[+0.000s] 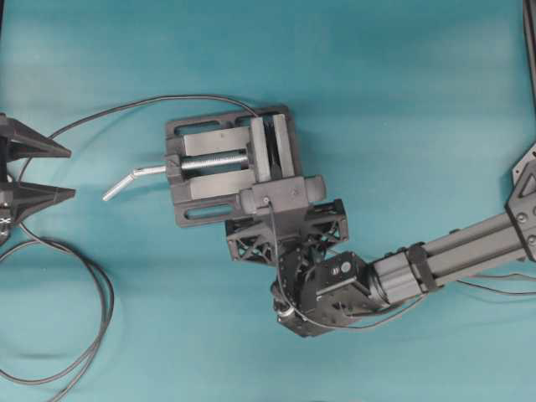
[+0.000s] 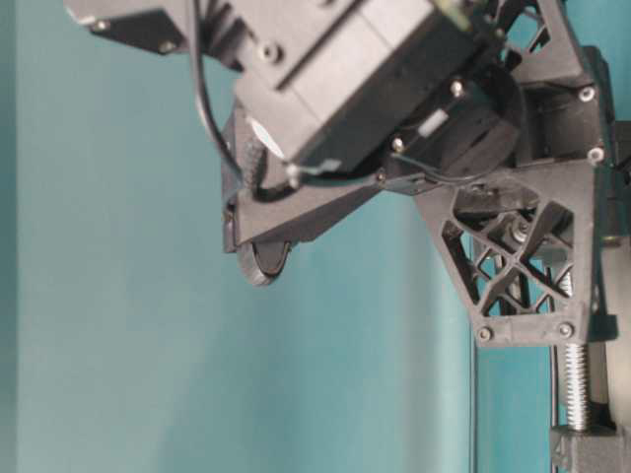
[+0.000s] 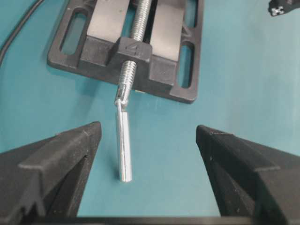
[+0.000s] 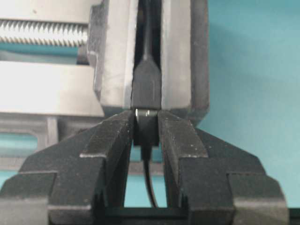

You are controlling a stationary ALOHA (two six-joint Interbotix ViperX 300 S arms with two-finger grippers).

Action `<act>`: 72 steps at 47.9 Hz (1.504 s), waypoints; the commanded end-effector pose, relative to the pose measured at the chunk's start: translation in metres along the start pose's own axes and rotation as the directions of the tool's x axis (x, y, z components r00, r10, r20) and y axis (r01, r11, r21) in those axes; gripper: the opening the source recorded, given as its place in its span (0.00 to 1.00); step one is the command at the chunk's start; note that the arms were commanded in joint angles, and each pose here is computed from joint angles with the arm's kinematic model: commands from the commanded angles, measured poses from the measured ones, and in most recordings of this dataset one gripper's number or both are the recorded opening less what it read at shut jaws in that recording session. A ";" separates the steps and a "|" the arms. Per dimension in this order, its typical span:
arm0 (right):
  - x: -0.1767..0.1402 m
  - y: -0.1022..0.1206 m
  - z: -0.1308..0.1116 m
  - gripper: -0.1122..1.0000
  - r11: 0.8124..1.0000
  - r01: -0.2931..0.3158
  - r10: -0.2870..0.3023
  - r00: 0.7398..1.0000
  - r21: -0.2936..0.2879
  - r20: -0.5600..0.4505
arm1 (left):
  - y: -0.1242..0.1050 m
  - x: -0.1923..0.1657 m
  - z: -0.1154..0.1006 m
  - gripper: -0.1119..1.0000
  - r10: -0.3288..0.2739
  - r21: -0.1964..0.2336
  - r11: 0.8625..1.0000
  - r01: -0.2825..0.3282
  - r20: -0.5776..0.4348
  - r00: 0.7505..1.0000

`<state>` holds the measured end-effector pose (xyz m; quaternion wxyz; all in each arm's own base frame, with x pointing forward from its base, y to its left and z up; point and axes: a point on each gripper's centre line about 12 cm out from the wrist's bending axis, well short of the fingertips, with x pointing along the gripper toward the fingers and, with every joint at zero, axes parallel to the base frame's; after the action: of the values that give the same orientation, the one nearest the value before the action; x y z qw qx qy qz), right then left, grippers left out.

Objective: Insert the USB cable into the fixed female connector.
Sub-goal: 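Push the USB plug into the blue port with the right gripper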

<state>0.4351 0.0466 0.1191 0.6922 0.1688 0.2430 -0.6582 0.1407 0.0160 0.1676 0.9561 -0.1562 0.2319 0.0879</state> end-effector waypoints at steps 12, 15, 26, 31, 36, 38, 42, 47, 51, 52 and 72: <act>0.030 -0.005 0.046 0.29 0.995 0.067 -0.069 0.997 0.079 0.018 | -0.002 0.000 0.004 0.96 -0.005 -0.013 1.000 0.005 0.011 1.000; 0.031 -0.005 0.046 0.29 0.995 0.069 -0.071 0.997 0.079 0.021 | -0.002 0.000 0.004 0.96 -0.005 -0.011 1.000 0.005 0.010 1.000; 0.033 -0.007 0.045 0.29 0.994 0.073 -0.075 0.997 0.077 0.021 | -0.002 0.000 0.004 0.96 -0.006 -0.011 1.000 0.006 0.011 1.000; 0.033 -0.007 0.045 0.29 0.994 0.074 -0.076 0.997 0.075 0.022 | -0.002 0.000 0.004 0.96 -0.005 -0.011 1.000 0.005 0.010 1.000; 0.033 -0.007 0.045 0.29 0.995 0.074 -0.076 0.997 0.074 0.022 | -0.002 0.000 0.004 0.96 -0.006 -0.012 1.000 0.006 0.011 1.000; 0.033 -0.007 0.044 0.29 0.995 0.073 -0.075 0.997 0.073 0.022 | -0.002 0.000 0.004 0.96 -0.005 -0.011 1.000 0.005 0.010 1.000; 0.033 -0.007 0.045 0.29 0.994 0.072 -0.074 0.997 0.076 0.022 | -0.002 0.000 0.004 0.96 -0.005 -0.011 1.000 0.005 0.010 1.000; 0.032 -0.007 0.044 0.29 0.995 0.070 -0.072 0.997 0.076 0.022 | -0.002 0.000 0.004 0.96 -0.006 -0.012 1.000 0.006 0.011 1.000; 0.030 -0.007 0.043 0.29 0.995 0.065 -0.067 0.997 0.075 0.023 | -0.001 0.000 0.004 0.96 -0.005 -0.011 1.000 0.005 0.008 1.000; 0.029 -0.007 0.043 0.29 0.995 0.064 -0.066 0.998 0.074 0.023 | -0.002 0.000 0.004 0.96 -0.005 -0.012 1.000 0.006 0.010 1.000; 0.021 -0.005 0.036 0.29 0.998 0.036 -0.037 0.999 0.054 0.020 | -0.002 0.000 0.004 0.96 -0.005 -0.011 1.000 0.005 0.010 1.000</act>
<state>0.4331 0.0436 0.1192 0.6947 0.1624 0.2419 -0.6577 0.1404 0.0156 0.1672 0.9562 -0.1559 0.2321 0.0864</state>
